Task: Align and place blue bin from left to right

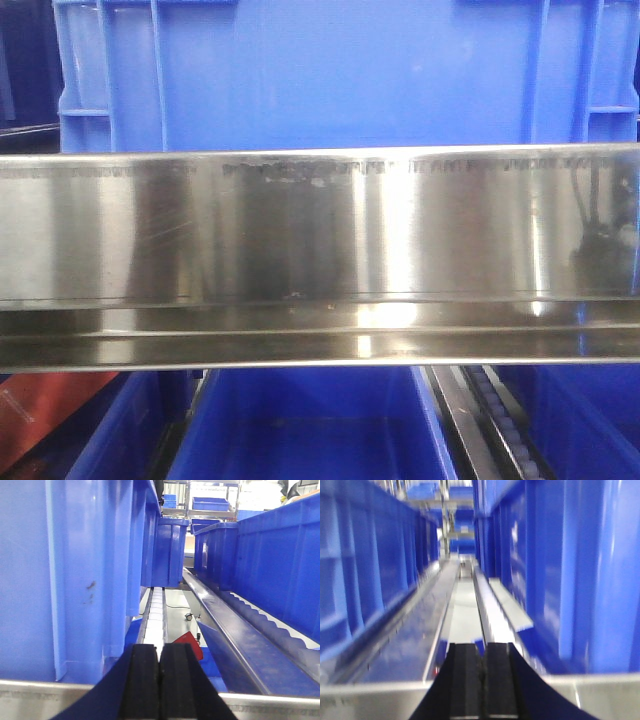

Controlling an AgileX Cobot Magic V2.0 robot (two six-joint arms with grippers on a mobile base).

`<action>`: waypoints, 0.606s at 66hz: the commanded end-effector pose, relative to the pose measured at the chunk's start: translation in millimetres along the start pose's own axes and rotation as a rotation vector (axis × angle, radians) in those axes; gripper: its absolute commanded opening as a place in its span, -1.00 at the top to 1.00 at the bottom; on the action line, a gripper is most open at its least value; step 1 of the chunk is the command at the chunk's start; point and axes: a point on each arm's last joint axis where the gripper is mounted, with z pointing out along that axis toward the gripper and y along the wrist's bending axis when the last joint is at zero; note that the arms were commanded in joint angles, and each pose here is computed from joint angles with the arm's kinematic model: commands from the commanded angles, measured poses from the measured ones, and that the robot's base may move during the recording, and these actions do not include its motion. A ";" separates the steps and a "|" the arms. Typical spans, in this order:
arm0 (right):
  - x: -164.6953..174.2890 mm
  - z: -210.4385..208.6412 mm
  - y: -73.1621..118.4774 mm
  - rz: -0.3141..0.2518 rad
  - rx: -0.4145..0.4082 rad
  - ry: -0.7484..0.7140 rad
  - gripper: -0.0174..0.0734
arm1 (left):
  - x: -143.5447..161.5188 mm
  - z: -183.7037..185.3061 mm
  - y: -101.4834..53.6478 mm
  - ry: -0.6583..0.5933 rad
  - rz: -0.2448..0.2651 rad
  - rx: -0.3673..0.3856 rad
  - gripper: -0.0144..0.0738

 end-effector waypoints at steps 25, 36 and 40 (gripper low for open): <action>-2.5 -0.3 -0.4 -0.007 0.007 -0.029 0.78 | -2.9 -0.6 0.0 -0.027 -0.005 -0.001 0.92; -2.5 -0.3 -0.4 -0.007 0.007 -0.029 0.78 | -2.9 -0.6 0.0 -0.027 -0.005 -0.001 0.92; -2.5 -0.3 -0.4 -0.007 0.007 -0.029 0.78 | -2.9 -0.6 0.0 -0.027 -0.005 -0.001 0.92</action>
